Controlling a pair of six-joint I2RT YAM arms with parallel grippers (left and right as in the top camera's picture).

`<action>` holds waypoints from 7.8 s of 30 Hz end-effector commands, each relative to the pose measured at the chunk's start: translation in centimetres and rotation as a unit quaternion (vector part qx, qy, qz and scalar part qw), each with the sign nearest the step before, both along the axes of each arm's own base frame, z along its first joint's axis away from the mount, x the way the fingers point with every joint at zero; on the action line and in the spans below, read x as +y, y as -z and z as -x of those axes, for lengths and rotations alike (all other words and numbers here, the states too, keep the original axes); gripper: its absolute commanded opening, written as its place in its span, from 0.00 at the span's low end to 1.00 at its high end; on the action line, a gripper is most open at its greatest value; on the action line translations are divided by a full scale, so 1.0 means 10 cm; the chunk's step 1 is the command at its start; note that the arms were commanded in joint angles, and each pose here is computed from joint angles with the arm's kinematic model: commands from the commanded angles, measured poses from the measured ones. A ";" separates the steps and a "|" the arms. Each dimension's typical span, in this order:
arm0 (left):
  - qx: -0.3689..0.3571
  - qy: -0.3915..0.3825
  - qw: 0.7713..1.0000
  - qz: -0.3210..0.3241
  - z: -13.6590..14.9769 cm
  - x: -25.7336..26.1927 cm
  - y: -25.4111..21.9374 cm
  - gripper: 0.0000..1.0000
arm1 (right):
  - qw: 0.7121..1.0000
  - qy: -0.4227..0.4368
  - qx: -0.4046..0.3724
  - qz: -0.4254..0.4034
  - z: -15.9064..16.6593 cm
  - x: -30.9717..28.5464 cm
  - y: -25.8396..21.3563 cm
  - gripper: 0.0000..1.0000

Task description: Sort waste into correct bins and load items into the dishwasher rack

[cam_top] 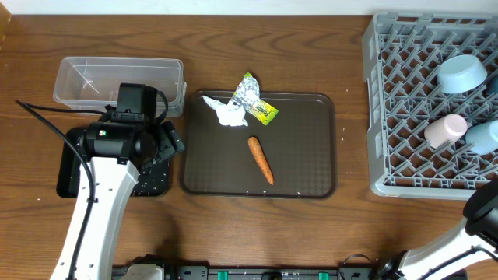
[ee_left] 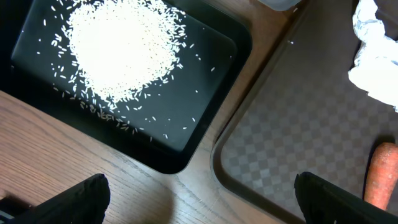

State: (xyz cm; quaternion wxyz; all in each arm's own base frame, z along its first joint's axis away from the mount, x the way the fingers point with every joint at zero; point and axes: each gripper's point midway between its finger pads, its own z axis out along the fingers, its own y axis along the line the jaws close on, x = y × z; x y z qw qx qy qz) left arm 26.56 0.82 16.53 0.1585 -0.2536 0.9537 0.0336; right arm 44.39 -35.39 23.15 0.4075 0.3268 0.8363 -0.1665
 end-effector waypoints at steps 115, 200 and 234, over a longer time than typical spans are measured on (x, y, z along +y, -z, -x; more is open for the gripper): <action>-0.017 0.068 0.998 -0.002 -0.51 -2.16 1.55 0.83 | 0.978 -0.096 -0.039 -0.179 0.61 2.12 -1.03 0.99; -0.047 -0.456 0.889 0.018 -0.20 1.66 0.77 0.29 | 0.978 -0.096 -0.039 -0.179 0.61 2.12 -1.03 0.99; -0.120 -0.300 0.931 0.171 -0.57 1.07 0.29 0.88 | 0.978 -0.096 -0.039 -0.179 0.61 2.12 -1.03 0.99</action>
